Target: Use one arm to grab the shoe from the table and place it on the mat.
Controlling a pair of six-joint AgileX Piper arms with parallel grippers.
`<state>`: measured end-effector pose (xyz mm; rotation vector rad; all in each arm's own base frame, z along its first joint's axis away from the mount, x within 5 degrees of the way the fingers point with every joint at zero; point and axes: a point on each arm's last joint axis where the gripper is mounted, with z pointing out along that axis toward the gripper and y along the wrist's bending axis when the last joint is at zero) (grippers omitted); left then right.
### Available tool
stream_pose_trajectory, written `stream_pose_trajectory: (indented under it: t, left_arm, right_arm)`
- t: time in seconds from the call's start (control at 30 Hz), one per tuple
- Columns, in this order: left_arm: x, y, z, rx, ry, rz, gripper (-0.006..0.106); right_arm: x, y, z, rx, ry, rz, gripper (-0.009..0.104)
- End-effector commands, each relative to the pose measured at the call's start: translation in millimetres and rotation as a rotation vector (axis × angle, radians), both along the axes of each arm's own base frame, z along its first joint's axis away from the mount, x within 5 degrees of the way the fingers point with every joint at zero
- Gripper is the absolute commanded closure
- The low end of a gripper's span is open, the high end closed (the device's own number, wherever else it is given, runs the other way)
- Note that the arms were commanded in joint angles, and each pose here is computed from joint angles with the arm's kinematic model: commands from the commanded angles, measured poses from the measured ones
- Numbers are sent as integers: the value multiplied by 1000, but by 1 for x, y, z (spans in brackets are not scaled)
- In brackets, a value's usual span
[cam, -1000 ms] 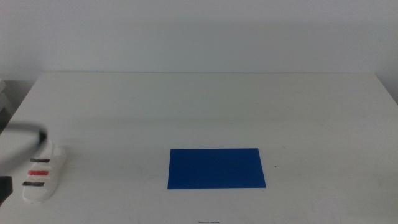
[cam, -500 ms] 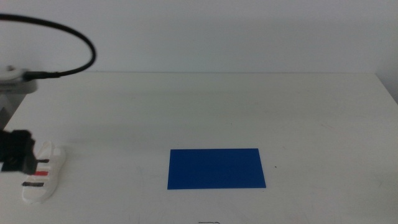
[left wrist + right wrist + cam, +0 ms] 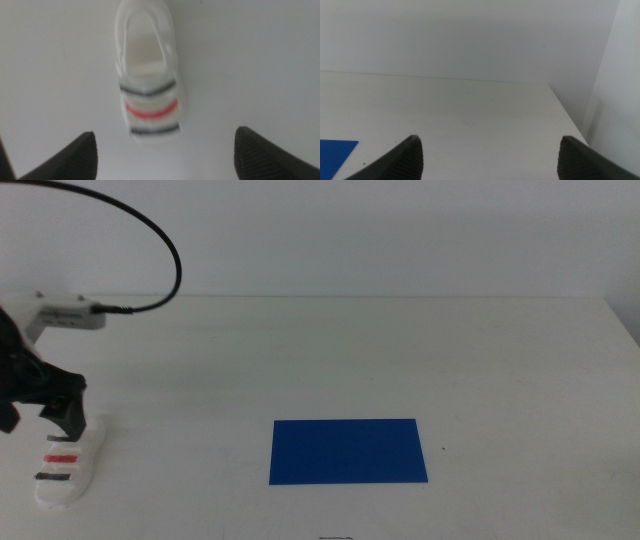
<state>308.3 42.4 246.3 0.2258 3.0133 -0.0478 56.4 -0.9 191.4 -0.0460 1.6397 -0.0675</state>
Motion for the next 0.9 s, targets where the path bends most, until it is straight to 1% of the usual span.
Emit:
stream_pose_trajectory:
  t: [0.0, 0.2, 0.4, 0.53, 0.63, 0.73, 0.87]
  left_arm:
    - [11, 1, 7, 3, -59, -10, 7]
    - [28, 4, -25, 0, -19, -7, 7]
    - [34, 5, -46, -7, 26, -6, 7]
    - [36, 6, -53, -2, 44, -10, 12]
    - [38, 6, -57, -1, 37, -8, 21]
    - [40, 6, -63, -4, 48, -6, 34]
    - [38, 6, -59, -15, 77, 39, 61]
  right_arm:
    - [-2, 0, 14, -15, -113, 1, 1]
    - [-2, 0, 14, -15, -113, 1, 1]
    - [-2, 0, 14, -15, -113, 1, 1]
    - [-2, 0, 14, -15, -113, 1, 1]
    - [-2, 0, 14, -15, -113, 1, 1]
    - [-2, 0, 14, -15, -113, 1, 1]
    - [-2, 0, 14, -15, -113, 1, 1]
